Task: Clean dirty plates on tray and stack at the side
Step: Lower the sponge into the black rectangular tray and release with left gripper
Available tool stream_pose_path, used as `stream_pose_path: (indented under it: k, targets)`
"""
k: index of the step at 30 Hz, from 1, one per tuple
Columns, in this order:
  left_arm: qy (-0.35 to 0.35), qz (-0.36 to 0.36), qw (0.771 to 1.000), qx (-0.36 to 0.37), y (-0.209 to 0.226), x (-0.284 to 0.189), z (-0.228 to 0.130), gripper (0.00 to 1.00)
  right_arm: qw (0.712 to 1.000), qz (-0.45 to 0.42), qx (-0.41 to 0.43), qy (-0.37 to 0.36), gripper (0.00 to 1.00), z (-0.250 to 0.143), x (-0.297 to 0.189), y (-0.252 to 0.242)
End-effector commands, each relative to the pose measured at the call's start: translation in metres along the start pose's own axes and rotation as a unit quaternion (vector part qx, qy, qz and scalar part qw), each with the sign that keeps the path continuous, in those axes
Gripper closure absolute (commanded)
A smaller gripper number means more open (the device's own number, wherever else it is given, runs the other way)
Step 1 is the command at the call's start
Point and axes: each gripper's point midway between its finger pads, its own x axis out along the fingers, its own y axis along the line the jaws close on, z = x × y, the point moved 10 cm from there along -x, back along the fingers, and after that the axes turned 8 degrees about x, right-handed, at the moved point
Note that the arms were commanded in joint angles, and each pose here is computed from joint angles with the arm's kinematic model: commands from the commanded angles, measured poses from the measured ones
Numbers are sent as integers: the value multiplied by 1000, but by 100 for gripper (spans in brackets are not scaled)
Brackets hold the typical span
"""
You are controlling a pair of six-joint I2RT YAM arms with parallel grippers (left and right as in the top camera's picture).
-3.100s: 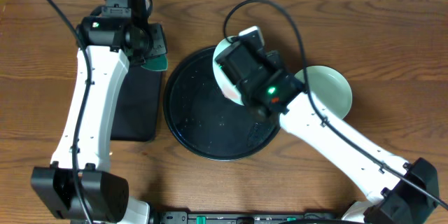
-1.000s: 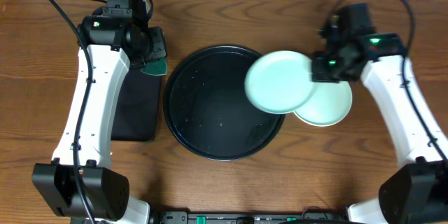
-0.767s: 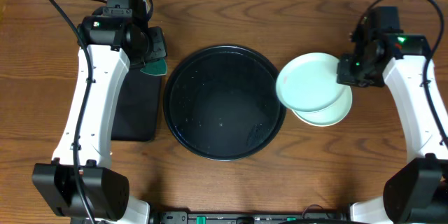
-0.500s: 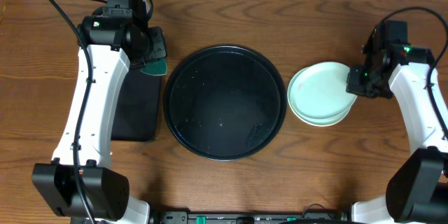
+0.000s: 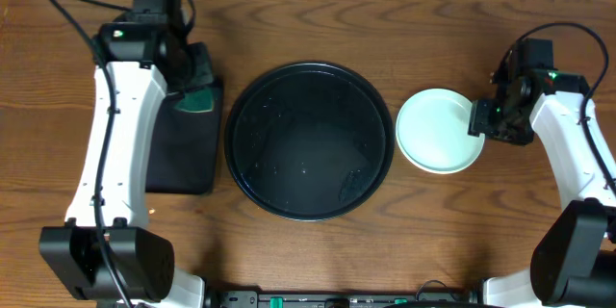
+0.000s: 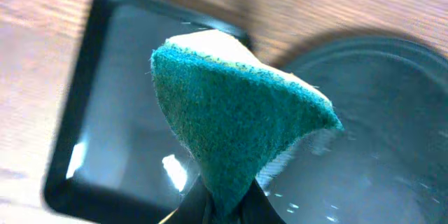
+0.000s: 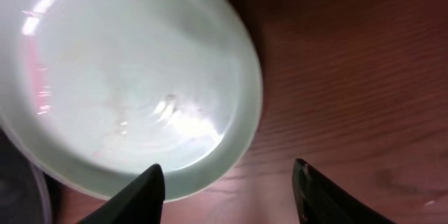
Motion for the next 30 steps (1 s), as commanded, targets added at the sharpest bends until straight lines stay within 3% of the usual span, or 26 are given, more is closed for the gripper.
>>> stream_pose_path:
  k: [1,7,16,19,25,30]
  targets:
    - [27,51,998,-13,22,14,-9,92,999,37,-15,-20,43,11,-18,16]
    - [69,64,995,-37,45,57,-26,93,998,46,-41,-33,36,13,-32,35]
    - [105,66,992,-16,53,127,-46,92,997,43,-63,-28,31,7,-31,46]
    - [127,67,989,-15,54,142,-50,87,997,42,-63,-25,30,6,-31,46]
    - [141,67,988,-16,54,151,-52,63,997,40,-63,-20,30,4,-31,45]
    - [130,67,989,-16,54,147,-45,58,997,41,-63,-22,31,4,-32,45]
